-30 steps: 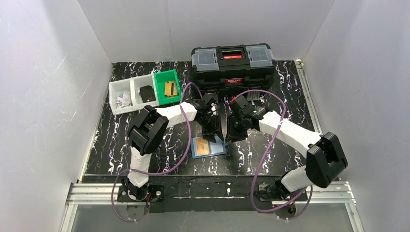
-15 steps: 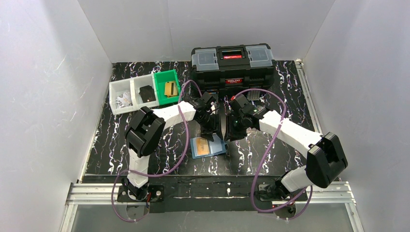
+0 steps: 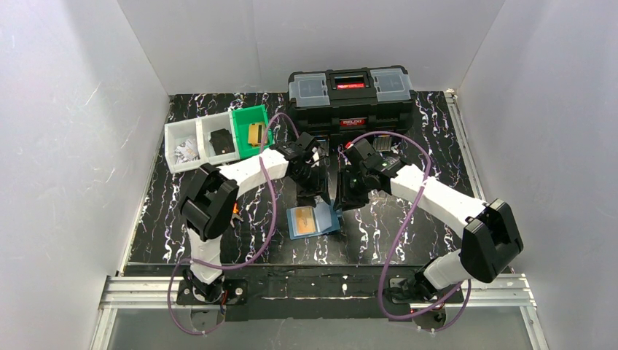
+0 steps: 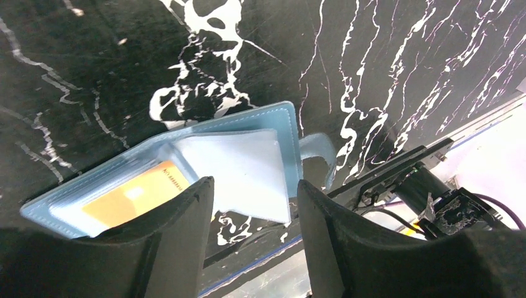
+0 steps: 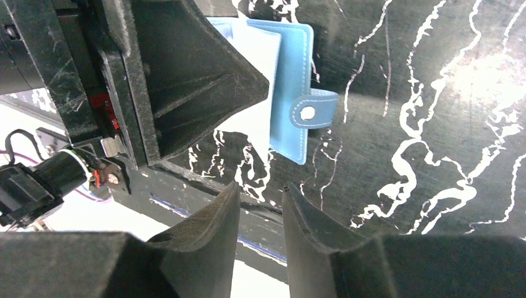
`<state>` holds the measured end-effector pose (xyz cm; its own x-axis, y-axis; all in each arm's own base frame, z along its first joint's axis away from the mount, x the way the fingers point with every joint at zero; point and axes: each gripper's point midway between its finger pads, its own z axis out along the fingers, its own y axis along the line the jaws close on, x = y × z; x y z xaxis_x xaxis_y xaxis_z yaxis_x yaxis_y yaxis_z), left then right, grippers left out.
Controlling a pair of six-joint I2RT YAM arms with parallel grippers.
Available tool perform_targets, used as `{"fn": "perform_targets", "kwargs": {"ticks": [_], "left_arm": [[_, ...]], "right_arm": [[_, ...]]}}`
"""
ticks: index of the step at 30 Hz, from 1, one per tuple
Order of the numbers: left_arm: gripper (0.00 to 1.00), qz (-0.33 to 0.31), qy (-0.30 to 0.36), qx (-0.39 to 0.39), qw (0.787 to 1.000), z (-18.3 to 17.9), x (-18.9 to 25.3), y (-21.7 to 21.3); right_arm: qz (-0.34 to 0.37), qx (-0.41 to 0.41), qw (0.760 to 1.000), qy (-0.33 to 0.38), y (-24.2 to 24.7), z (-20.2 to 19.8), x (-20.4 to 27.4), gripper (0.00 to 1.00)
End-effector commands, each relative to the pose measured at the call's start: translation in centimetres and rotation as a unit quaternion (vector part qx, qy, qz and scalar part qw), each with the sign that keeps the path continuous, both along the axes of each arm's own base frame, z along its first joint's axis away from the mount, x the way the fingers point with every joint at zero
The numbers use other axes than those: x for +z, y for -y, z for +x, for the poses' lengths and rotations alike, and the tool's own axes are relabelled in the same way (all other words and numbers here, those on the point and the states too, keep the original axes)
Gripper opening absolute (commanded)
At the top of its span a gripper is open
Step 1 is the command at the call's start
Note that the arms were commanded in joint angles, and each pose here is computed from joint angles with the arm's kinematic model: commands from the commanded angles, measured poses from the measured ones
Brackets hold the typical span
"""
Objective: Take the credit cards out of the card holder
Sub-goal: Remove the credit card from the card holder.
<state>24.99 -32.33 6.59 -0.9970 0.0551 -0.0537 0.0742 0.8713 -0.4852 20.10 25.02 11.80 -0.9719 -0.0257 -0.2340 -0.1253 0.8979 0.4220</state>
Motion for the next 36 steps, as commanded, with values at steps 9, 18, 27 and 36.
{"fn": "perform_targets", "kwargs": {"ticks": [9,18,27,36], "left_arm": [[0.45,0.041,0.042,0.059,0.997,-0.2,3.4,-8.0],[0.25,0.061,0.014,0.063,0.996,-2.0,1.0,-9.4],[0.00,0.074,-0.023,0.060,0.995,-3.0,-2.9,-9.1],[0.00,0.119,-0.049,0.044,0.991,-3.9,-5.7,-7.9]], "right_arm": [[0.090,0.057,0.994,-0.009,-6.1,0.7,2.5,0.39],[0.099,0.066,0.991,-0.057,-8.6,1.3,-1.1,0.38],[0.096,0.039,0.987,-0.126,-7.4,0.5,-8.5,0.37],[0.141,0.029,0.977,-0.156,-7.5,0.1,-9.8,0.37]]}}
